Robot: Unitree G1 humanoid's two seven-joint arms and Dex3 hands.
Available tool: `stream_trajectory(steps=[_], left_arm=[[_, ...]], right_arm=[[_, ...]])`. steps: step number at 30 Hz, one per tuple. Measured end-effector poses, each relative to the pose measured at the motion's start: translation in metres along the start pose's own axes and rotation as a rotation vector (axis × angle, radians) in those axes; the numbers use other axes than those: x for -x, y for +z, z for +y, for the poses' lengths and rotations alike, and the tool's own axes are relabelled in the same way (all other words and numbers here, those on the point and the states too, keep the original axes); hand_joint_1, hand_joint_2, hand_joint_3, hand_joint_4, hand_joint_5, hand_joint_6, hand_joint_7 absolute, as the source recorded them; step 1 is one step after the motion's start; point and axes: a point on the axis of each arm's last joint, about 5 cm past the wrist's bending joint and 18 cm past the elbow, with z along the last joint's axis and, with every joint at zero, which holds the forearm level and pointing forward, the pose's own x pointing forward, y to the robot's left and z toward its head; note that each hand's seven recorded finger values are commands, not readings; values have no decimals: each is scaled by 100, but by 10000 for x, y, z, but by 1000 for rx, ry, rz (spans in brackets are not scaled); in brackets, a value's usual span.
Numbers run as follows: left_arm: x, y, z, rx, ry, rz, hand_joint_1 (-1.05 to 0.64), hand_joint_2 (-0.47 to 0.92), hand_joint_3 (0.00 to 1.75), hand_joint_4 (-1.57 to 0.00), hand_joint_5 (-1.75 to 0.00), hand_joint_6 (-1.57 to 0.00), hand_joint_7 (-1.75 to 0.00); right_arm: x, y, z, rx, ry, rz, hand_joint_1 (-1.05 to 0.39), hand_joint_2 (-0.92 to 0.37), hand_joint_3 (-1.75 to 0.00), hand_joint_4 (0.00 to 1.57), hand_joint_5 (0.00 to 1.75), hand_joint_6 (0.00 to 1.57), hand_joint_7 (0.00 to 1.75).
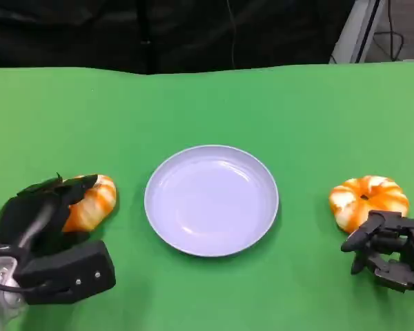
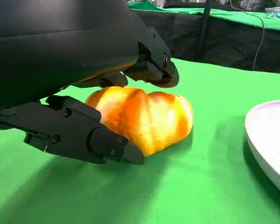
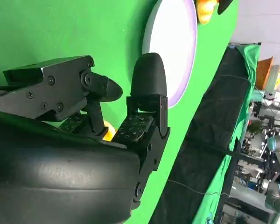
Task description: Grasp the bread from the table and place it into the plate.
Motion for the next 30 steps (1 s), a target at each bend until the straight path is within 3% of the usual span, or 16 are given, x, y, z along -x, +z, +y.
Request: stream_trajectory(steps=[6,11,17,18,19,20,25,30], left_arm=[[-23,16,3,1,-11,3,-3,91,2,-49,-3,-49,-3],[-39,34,-11,14,-13,16,-6,92,25,-72,-12,-72,-9],[-65,40,9,31,-12,29,-7,92,28,-74,-14,-75,-9],[-65,40,9,32,-12,29,-7,92,26,-64,-65,-77,-30],[-67,42,10,41,-10,32,-8,92,25,-48,-115,-67,-65],[-69,42,14,53,-9,37,-8,92,25,-42,-133,-62,-80],[-79,38,39,98,10,53,-9,92,29,-34,-163,-52,-118],[-81,36,43,101,11,55,-9,92,31,-35,-166,-51,-127]], right_arm=[[-2,3,-1,1,-4,-2,10,-81,-67,88,138,94,97],[-2,3,-1,1,-5,-2,9,-80,-68,88,138,93,98],[-2,3,0,2,-7,-2,8,-80,-68,87,138,93,98],[-2,3,0,2,-7,-2,9,-80,-69,88,138,93,98],[-2,3,0,2,-7,-2,9,-80,-69,88,138,93,97],[-2,3,0,2,-7,-2,9,-80,-68,88,138,93,97],[-2,3,0,1,-5,-2,9,-81,-68,87,139,93,97],[-3,3,0,1,-6,-2,8,-81,-67,88,139,93,97]])
